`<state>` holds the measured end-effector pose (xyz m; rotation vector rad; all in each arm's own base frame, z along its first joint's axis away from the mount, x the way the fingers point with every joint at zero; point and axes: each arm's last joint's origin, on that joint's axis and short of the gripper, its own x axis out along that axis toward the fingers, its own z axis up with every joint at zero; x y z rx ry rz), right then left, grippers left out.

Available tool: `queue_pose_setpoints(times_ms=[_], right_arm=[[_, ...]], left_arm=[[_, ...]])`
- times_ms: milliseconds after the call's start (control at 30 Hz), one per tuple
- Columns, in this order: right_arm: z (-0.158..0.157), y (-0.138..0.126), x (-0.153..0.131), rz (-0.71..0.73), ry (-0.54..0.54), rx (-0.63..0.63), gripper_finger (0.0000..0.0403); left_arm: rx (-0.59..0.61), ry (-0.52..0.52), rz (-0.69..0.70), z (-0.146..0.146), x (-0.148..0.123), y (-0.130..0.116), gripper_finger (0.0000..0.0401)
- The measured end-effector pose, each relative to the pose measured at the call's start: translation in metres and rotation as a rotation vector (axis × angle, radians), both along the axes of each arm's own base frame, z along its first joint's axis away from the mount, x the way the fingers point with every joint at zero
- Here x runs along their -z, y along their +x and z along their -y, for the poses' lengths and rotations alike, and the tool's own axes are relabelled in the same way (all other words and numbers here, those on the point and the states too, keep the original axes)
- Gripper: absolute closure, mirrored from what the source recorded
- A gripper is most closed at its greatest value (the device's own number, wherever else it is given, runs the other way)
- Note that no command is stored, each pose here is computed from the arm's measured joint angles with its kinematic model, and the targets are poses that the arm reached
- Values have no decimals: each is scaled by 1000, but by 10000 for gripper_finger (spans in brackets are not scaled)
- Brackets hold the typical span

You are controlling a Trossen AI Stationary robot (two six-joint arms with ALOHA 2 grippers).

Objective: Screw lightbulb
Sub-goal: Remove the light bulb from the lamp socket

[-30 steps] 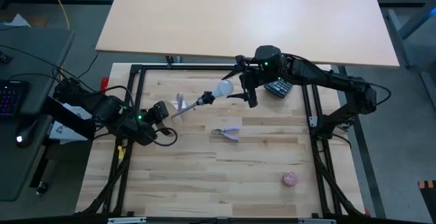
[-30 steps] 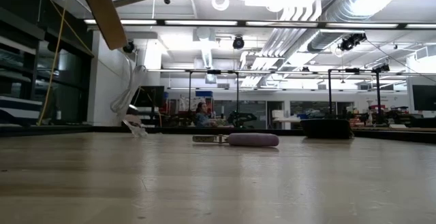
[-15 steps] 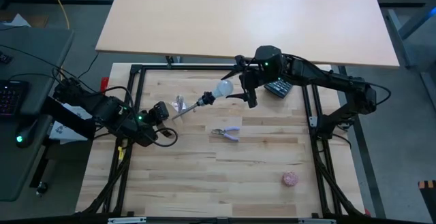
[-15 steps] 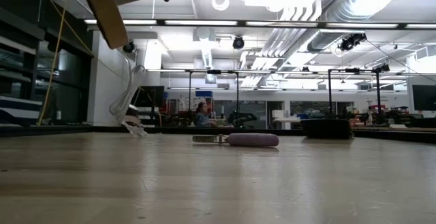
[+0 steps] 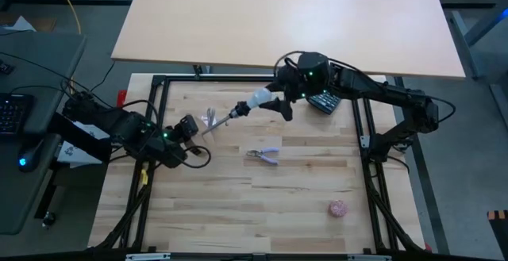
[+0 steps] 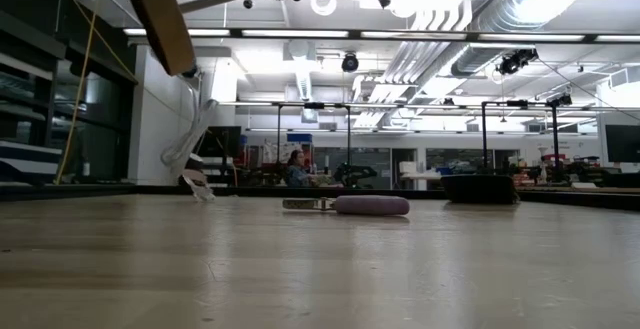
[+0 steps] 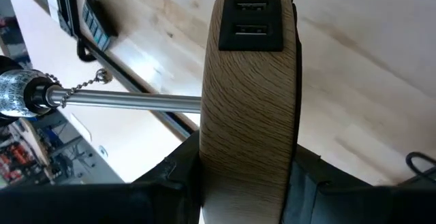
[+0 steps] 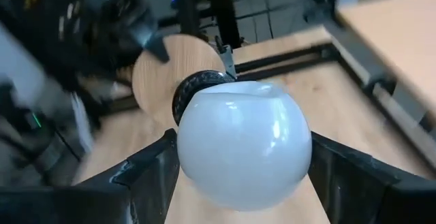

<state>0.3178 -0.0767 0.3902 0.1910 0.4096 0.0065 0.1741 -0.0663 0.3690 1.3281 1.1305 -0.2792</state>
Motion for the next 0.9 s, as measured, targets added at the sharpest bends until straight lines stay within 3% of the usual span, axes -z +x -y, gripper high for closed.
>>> queue_pose_setpoints(times_ms=[367,500,600,700,800,900], right_arm=[[0,0,0,-44,860,368,112],[0,0,0,-54,1027,436,112],[0,0,0,-55,1053,446,112],[0,0,0,-51,973,411,112],[0,0,0,-46,804,335,112],[-2,0,1,-36,510,198,112]], left_arm=[[-28,36,-5,-8,0,2,283],[-22,49,-10,-9,0,2,283],[-24,48,-9,-9,0,2,283],[-32,42,-2,-9,-1,3,283],[-59,-8,35,-7,-1,5,283],[-54,-83,54,-5,-2,7,283]])
